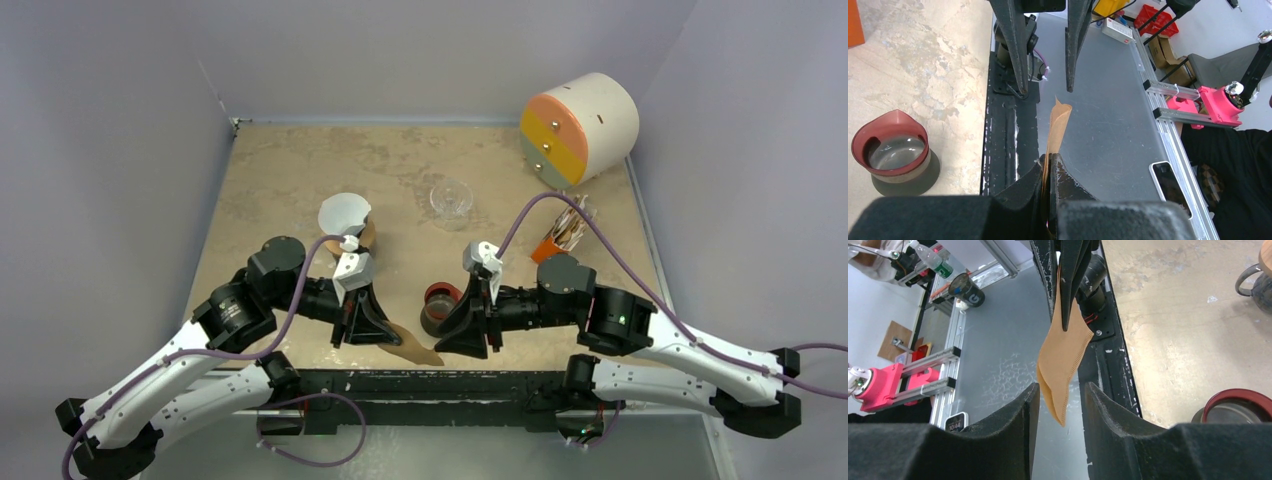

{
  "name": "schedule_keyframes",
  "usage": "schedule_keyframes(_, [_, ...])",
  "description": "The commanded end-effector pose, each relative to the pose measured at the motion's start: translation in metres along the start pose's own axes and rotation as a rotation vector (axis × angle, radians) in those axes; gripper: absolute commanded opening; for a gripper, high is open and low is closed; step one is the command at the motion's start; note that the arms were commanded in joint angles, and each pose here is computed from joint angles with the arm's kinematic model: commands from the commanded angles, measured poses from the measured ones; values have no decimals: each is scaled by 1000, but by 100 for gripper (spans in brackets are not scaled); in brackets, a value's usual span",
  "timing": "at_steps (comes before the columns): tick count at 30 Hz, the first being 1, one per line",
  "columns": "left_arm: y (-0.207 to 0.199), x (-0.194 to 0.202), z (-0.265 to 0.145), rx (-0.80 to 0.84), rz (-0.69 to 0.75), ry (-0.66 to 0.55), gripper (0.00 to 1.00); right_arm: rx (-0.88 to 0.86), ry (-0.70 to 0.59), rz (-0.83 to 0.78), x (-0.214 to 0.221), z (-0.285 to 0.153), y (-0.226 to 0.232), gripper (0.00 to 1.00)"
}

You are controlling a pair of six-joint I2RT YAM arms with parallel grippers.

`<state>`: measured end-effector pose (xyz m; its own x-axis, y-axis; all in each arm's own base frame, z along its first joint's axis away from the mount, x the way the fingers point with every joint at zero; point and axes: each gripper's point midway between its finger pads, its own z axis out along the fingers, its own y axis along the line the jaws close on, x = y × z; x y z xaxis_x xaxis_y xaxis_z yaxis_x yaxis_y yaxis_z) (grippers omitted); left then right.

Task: Place the coffee filter in the dripper
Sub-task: Pick up the coffee filter from the center of the board.

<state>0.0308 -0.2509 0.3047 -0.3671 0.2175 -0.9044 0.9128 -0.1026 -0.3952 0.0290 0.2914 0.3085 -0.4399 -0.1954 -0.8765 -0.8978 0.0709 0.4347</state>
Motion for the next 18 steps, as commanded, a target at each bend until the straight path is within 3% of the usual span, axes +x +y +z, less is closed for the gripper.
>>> schedule_keyframes(1, [-8,-16,-2,24,56,-42,0,-59,-20,-41,-7,-1,11,42])
schedule_keyframes(18, [-13,-20,-2,47,58,-58,0,-45,-8,-39,2,0,6,40])
